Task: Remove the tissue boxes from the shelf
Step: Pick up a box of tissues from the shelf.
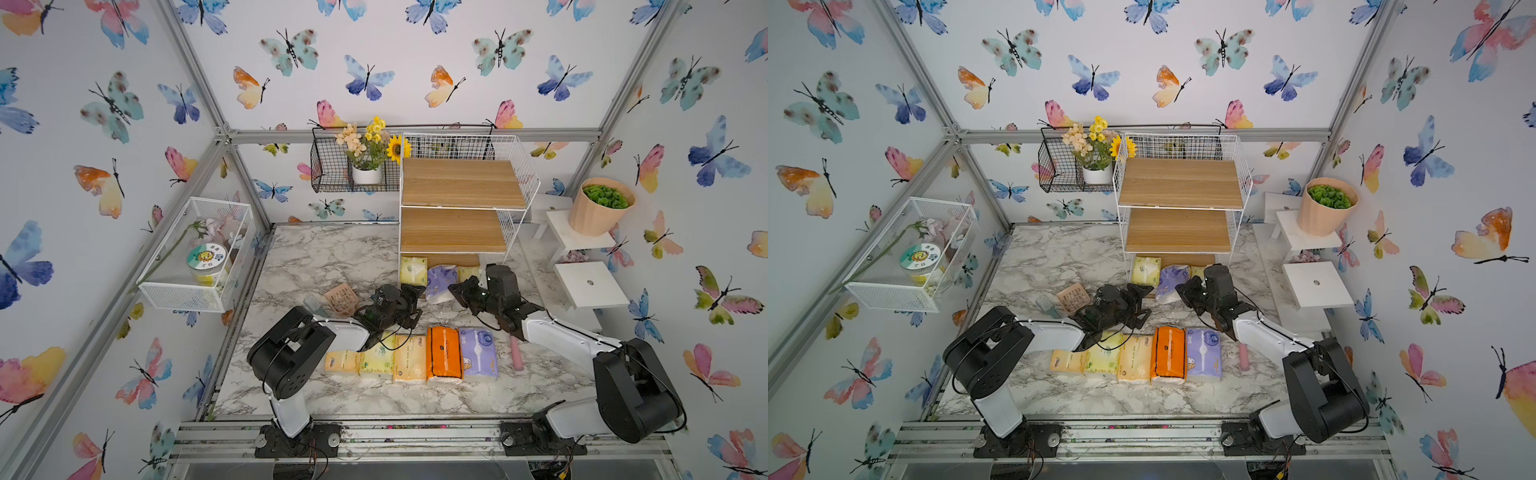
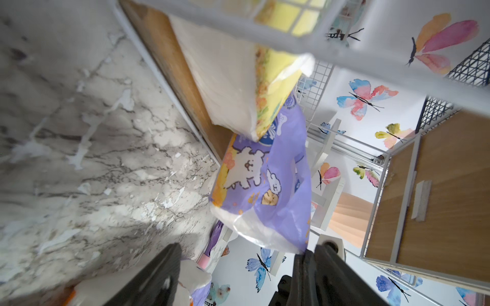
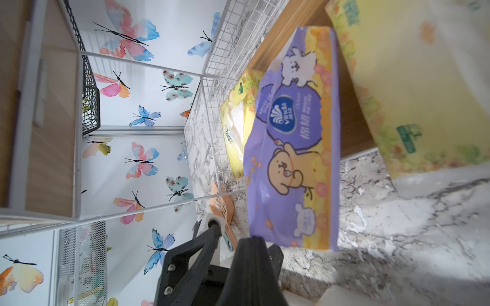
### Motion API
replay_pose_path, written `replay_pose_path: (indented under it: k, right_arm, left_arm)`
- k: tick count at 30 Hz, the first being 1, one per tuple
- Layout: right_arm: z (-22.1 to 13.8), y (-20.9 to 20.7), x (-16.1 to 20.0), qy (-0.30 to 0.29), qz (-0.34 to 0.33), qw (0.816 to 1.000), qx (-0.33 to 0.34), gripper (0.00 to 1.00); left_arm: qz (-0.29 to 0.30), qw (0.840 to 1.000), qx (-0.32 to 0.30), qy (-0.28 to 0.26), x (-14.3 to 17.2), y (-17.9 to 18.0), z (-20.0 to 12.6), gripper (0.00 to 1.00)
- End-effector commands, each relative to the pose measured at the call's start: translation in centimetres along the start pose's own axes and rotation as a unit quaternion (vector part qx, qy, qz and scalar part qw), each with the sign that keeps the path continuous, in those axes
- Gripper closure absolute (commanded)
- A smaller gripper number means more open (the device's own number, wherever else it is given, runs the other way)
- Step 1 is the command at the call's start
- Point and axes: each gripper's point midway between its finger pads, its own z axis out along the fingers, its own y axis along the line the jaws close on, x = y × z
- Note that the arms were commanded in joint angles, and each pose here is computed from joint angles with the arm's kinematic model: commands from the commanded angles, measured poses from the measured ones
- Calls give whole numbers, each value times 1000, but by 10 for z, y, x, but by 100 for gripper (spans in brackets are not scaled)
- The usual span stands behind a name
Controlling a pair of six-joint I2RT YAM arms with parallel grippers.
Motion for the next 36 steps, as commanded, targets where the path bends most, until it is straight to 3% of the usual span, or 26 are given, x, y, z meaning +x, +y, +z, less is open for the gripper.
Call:
replay_pose_path:
  k: [1, 21, 25, 36]
  right_arm:
    - [-7, 21, 0, 15, -7, 999, -42, 97]
    - [-28, 58, 16, 79, -4, 993, -84, 97]
    - [-35, 56, 21, 85, -7, 993, -78, 97]
    - [-46, 49, 26, 85, -16, 994, -65, 97]
  left_arm:
    - [-18, 999, 26, -12, -3, -7, 5, 15]
    - [-84, 992, 92, 29, 20, -35, 20, 14]
    - [-88, 990, 105, 34, 24, -42, 19, 24]
    - [-76, 990, 113, 42, 35, -48, 13, 67]
